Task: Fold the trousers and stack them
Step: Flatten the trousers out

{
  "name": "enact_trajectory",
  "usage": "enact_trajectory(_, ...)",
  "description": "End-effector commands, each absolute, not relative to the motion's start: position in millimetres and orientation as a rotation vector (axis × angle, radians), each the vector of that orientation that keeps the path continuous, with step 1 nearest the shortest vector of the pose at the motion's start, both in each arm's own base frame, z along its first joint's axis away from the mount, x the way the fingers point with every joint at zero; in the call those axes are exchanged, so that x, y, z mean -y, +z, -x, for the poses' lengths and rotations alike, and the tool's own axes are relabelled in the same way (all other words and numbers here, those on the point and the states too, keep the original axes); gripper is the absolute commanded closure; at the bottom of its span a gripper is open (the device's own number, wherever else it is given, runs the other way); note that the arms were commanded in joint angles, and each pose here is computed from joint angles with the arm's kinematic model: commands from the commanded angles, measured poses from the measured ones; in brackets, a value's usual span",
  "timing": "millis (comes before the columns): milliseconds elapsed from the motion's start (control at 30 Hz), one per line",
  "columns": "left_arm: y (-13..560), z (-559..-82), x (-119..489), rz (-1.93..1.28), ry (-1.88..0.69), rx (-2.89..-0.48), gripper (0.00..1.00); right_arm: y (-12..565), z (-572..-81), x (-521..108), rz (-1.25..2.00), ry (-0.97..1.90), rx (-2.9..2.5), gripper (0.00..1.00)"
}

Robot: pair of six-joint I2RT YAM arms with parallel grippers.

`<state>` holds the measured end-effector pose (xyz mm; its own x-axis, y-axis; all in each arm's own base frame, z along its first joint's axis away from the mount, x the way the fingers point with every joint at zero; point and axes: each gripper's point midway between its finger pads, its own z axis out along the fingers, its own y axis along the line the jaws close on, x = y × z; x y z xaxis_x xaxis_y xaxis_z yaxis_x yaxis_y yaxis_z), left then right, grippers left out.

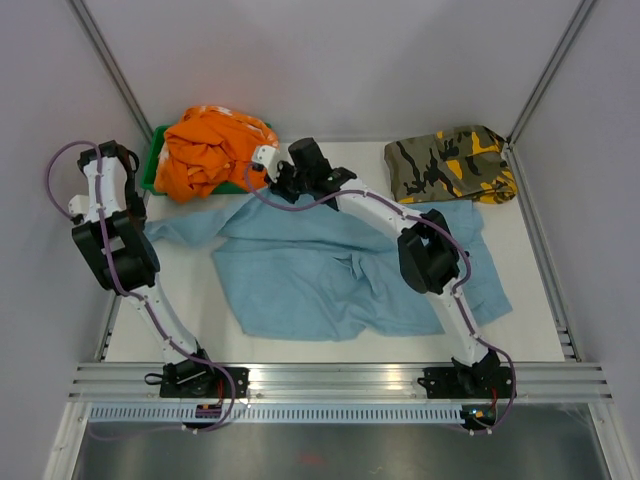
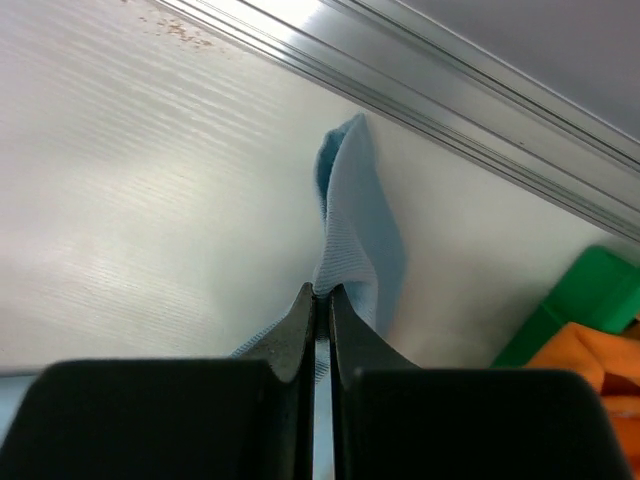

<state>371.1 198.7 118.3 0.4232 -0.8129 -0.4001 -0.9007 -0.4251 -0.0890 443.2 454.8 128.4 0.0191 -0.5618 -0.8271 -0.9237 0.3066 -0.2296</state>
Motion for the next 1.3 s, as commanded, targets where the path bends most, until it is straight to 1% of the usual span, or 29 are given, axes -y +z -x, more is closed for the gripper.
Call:
enact_trajectory(0, 136.4, -313.5, -188.5, 2.482, 0.632, -1.413, 0.98, 142.1, -468.3, -471.7, 1.376, 0.498, -1.594, 1.0)
enact_trajectory(67, 133.4, -313.5, -197.9, 2.454, 0.689, -1.395, 0.98, 136.6, -478.0, -472.9, 1.335, 0.476, -1.604, 0.99)
enact_trajectory(133, 134.8, -323.4, -204.8, 2.438, 0.672, -1.406, 0.98, 126.8, -488.4, -470.1, 1.284, 0.436, -1.626, 0.97)
enact_trajectory(167, 133.3, -333.6, -206.2, 2.43, 0.646, -1.438, 0.89, 123.6, -492.1, -468.8, 1.257, 0.429, -1.648, 0.9)
enact_trajectory(200, 132.8, -339.7, -206.6, 2.426, 0.626, -1.458, 0.77, 114.4, -495.6, -466.5, 1.247, 0.413, -1.671, 0.86)
enact_trajectory(233, 131.6, -345.4, -205.8, 2.413, 0.608, -1.507, 0.6, 109.8, -497.2, -464.8, 1.237, 0.408, -1.688, 0.81)
enact_trajectory(267, 130.1, -356.7, -204.5, 2.421, 0.556, -1.525, 0.38, 109.3, -497.7, -464.2, 1.212, 0.419, -1.711, 0.58)
enact_trajectory(333, 130.5, -363.4, -200.0, 2.436, 0.504, -1.542, 0.19, 106.6, -495.7, -460.5, 1.193, 0.437, -1.751, 0.37)
enact_trajectory(367, 131.9, -369.6, -195.4, 2.449, 0.444, -1.55, 0.02, 110.2, -494.5, -460.5, 1.184, 0.446, -1.76, 0.25)
enact_trajectory(467, 141.9, -381.3, -190.5, 2.419, 0.338, -1.57, 0.0, 126.7, -488.6, -455.2, 1.115, 0.482, -1.817, 0.04)
enact_trajectory(500, 149.9, -382.2, -188.1, 2.398, 0.316, -1.576, 0.0, 146.8, -485.5, -453.7, 1.068, 0.511, -1.82, 0.02)
enact_trajectory(600, 171.6, -386.0, -178.5, 2.261, 0.283, -1.658, 0.0, 187.8, -475.1, -442.8, 0.974, 0.55, -1.824, 0.02)
enact_trajectory(700, 183.0, -380.9, -160.7, 2.065, 0.344, -1.789, 0.0, 228.6, -461.4, -419.6, 0.891, 0.557, -1.81, 0.02)
enact_trajectory(733, 204.2, -372.6, -154.6, 1.983, 0.336, -1.796, 0.0, 238.3, -457.7, -410.0, 0.852, 0.568, -1.818, 0.02)
enact_trajectory(767, 196.8, -361.4, -145.4, 1.918, 0.413, -1.842, 0.0, 251.3, -445.3, -394.4, 0.825, 0.563, -1.822, 0.02)
enact_trajectory(800, 202.4, -362.4, -142.7, 1.858, 0.398, -1.83, 0.0, 255.9, -445.0, -380.1, 0.774, 0.535, -1.838, 0.02)
enact_trajectory(833, 225.1, -350.5, -138.5, 1.791, 0.363, -1.805, 0.0, 261.0, -444.8, -362.4, 0.709, 0.529, -1.863, 0.02)
enact_trajectory(867, 206.0, -335.8, -128.6, 1.775, 0.381, -1.866, 0.0, 263.5, -434.3, -338.6, 0.642, 0.51, -1.895, 0.02)
enact_trajectory(900, 208.2, -345.6, -126.3, 1.729, 0.288, -1.833, 0.0, 258.3, -430.9, -322.1, 0.59, 0.499, -1.931, 0.02)
enact_trajectory(933, 224.9, -341.7, -110.1, 1.624, 0.141, -1.868, 0.0, 228.4, -429.0, -289.5, 0.481, 0.475, -2.036, 0.02)
enact_trajectory(967, 196.4, -330.0, -97.8, 1.595, 0.106, -1.948, 0.0, 242.1, -425.6, -262.2, 0.38, 0.451, -2.032, 0.02)
enact_trajectory(1000, 198.9, -337.8, -91.5, 1.527, 0.017, -1.925, 0.0, 227.8, -422.2, -236.4, 0.289, 0.408, -2.09, 0.02)
enact_trajectory(1033, 193.1, -331.7, -78.7, 1.489, -0.05, -1.964, 0.0, 217.4, -427.8, -193.7, 0.151, 0.352, -2.129, 0.02)
enact_trajectory(1067, 177.9, -311.5, -69.9, 1.488, -0.067, -1.982, 0.0, 192.6, -412.7, -160.0, -0.002, 0.307, -2.192, 0.02)
enact_trajectory(1100, 170.5, -303.8, -65.9, 1.489, -0.08, -1.985, 0.0, 176.7, -405.5, -134.4, -0.099, 0.264, -2.229, 0.02)
enact_trajectory(1133, 166.0, -299.4, -61.8, 1.483, -0.1, -1.986, 0.02, 144.7, -393.9, -90.4, -0.241, 0.197, -2.292, 0.02)
enact_trajectory(1167, 151.7, -285.2, -58.2, 1.498, -0.091, -2.007, 0.02, 143.3, -387.1, -72.6, -0.315, 0.192, -2.284, 0.03)
enact_trajectory(1233, 139.3, -275.1, -55.6, 1.536, -0.078, -2.02, 0.02, 128.2, -377.9, -39.9, -0.453, 0.161, -2.281, 0.04)
enact_trajectory(1267, 126.7, -263.2, -54.7, 1.587, -0.042, -2.045, 0.02, 115.3, -367.3, -33.1, -0.479, 0.149, -2.297, 0.04)
